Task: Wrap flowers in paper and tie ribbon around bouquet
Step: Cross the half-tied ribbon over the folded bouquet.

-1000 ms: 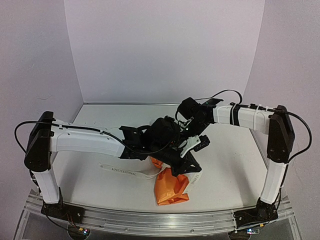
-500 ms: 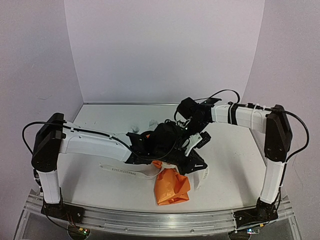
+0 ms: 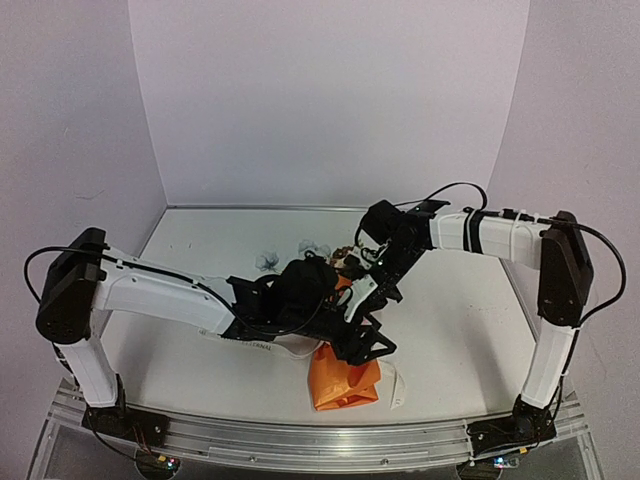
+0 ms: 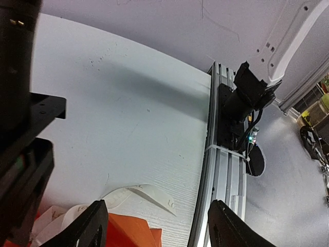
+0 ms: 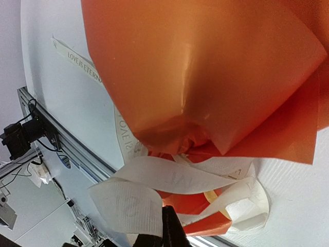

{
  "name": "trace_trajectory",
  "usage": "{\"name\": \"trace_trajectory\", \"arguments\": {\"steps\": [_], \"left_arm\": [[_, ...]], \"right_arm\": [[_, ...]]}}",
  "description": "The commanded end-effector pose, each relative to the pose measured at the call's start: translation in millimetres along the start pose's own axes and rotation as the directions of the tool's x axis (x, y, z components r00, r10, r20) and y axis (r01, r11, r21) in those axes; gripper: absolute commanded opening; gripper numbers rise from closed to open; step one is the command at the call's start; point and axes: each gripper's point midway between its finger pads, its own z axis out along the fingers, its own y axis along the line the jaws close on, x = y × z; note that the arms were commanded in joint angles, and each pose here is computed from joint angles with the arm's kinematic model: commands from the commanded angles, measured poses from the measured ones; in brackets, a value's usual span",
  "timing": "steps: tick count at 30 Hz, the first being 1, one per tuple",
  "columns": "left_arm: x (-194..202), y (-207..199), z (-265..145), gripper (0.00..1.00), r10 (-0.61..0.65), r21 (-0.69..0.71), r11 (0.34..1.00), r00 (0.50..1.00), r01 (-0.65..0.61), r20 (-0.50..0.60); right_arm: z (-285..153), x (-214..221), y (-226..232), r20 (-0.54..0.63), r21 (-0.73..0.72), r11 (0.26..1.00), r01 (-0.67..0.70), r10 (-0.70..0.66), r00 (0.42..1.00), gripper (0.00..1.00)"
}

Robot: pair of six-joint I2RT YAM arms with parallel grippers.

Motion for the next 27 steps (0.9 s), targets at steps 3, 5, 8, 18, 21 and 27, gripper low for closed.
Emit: {"name": "trace_trajectory", "arguments": {"steps": [3, 5, 8, 18, 21, 27], "left_arm": [[-52, 6, -61, 0.65, 0.008, -0.142, 0.990, 0.980, 0.021, 0.197], [-46, 23, -75, 0.62, 0.011, -0.244, 0.969, 0.980, 0.038, 0.197], [-36, 39, -94, 0.56, 0.013, -0.335, 0.941, 0.981, 0.054, 0.195], [15, 38, -78, 0.57, 0.050, -0.290, 0.955, 0.998, -0.057, -0.034], [18, 43, -74, 0.57, 0.064, -0.308, 0.948, 0.996, -0.081, -0.065], [18, 57, -70, 0.54, 0.094, -0.369, 0.921, 0.991, -0.123, -0.096]], "right_arm": [[-23, 7, 18, 0.050, -0.025, 1.000, 0.015, -0.014, 0.999, 0.00], [-22, 9, 22, 0.047, -0.028, 1.000, -0.006, 0.007, 0.999, 0.00], [-20, 13, 24, 0.037, -0.031, 0.998, -0.053, 0.054, 0.998, 0.00], [-16, 18, 40, 0.020, -0.046, 0.984, -0.170, 0.171, 0.985, 0.00], [-17, 20, 44, 0.016, -0.049, 0.985, -0.168, 0.169, 0.985, 0.00], [-19, 23, 47, 0.011, -0.052, 0.985, -0.166, 0.167, 0.986, 0.00]]}}
